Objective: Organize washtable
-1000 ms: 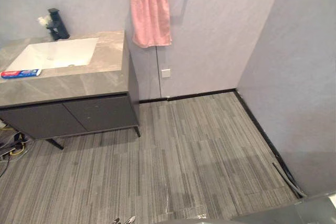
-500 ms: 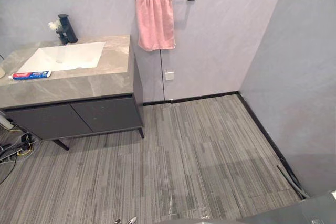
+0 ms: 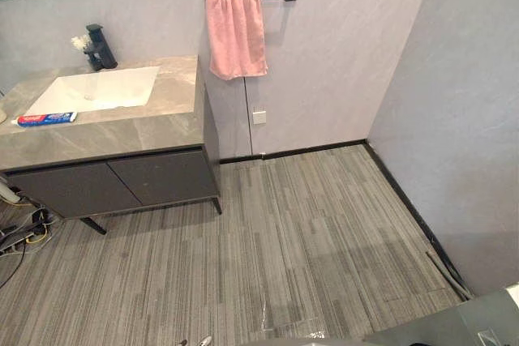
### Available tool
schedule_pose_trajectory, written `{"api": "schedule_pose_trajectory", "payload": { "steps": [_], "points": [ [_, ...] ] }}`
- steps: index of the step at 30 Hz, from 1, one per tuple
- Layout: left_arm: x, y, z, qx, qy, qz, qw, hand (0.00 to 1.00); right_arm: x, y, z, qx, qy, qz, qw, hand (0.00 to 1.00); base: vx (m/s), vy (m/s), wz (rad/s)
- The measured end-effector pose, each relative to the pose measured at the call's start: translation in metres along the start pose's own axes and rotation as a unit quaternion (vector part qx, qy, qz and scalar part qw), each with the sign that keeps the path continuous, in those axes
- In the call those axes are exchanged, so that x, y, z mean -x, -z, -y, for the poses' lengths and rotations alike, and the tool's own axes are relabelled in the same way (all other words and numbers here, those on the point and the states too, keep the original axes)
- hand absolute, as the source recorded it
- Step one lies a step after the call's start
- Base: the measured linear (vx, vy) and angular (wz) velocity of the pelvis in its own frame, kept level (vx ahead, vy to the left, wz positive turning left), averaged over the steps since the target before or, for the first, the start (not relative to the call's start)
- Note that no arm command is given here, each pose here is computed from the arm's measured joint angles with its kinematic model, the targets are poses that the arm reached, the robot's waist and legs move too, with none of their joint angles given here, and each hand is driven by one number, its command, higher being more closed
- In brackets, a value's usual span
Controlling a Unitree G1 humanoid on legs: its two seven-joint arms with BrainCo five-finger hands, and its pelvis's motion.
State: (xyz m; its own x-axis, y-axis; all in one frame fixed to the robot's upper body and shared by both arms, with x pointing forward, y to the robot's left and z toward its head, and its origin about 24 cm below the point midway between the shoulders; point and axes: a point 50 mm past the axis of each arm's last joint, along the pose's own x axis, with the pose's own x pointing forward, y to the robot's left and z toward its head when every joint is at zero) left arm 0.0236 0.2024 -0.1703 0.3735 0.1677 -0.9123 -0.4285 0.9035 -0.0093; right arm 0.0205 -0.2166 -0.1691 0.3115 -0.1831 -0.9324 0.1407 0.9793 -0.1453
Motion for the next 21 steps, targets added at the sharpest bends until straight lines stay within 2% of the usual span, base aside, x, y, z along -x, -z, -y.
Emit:
{"api": "schedule_pose_trajectory", "payload": {
  "steps": [10, 16, 21],
  "points": [
    [0.0, -0.001, -0.001, 0.009, -0.004, 0.002, 1.0, 0.0, -0.001, -0.005, -0.001, -0.02, 0.003, 0.009, 1.0, 0.0, -0.02, -0.017, 0.06],
    [-0.003, -0.018, 0.003, 0.086, -0.018, 0.046, 0.995, 0.0, -0.001, -0.015, -0.003, -0.016, 0.0, 0.032, 0.999, 0.0, -0.04, -0.078, 0.09],
    [-0.008, -0.041, 0.012, 0.115, -0.009, 0.085, 0.99, 0.0, -0.008, -0.062, -0.008, 0.002, 0.001, 0.098, 0.995, 0.0, 0.06, -0.011, -0.21]
  ]
}}
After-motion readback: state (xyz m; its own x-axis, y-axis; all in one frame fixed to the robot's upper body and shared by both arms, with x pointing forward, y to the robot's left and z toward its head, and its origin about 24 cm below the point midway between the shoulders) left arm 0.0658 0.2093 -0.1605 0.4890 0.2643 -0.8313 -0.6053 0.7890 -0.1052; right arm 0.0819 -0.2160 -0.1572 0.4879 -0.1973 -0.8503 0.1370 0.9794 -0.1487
